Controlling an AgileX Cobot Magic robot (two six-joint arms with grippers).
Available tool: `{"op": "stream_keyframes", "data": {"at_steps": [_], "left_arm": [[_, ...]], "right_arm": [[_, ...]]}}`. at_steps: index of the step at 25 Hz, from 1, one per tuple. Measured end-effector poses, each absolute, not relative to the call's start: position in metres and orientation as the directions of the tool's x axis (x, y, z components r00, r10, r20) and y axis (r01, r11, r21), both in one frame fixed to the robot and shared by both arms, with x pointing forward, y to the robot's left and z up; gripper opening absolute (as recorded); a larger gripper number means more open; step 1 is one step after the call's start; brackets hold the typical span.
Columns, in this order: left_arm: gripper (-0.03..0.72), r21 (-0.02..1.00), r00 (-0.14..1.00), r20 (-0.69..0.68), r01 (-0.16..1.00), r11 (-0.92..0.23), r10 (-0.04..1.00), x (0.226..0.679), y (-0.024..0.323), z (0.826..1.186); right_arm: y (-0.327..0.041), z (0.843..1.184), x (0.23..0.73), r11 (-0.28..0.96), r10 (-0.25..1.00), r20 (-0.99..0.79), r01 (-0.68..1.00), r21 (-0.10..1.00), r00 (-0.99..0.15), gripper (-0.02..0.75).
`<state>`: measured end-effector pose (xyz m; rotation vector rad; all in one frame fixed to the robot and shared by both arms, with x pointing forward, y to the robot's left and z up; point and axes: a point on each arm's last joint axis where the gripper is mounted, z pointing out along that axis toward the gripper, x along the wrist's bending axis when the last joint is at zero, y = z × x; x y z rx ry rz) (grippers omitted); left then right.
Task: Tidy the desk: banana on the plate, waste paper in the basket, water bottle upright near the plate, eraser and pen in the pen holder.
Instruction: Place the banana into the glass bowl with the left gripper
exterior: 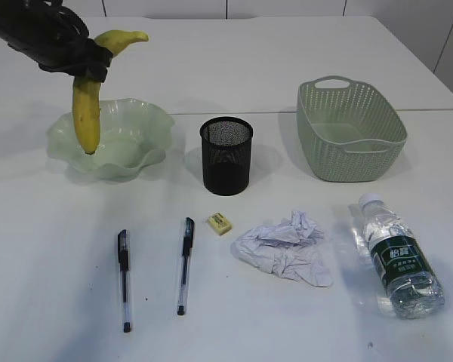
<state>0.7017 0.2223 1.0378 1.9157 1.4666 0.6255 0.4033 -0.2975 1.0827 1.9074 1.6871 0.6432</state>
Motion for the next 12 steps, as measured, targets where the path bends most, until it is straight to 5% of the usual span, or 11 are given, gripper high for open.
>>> {"op": "stream_keyframes", "data": {"at_steps": [12], "left_arm": [[0.279,0.726,0.251,0.0,0.666,-0.172,0.968,0.719,0.221,0.998]], "right_arm": [[-0.298,1.083,0.403,-0.096,0.993,0.013,0.751,0.654,0.116,0.532]]}}
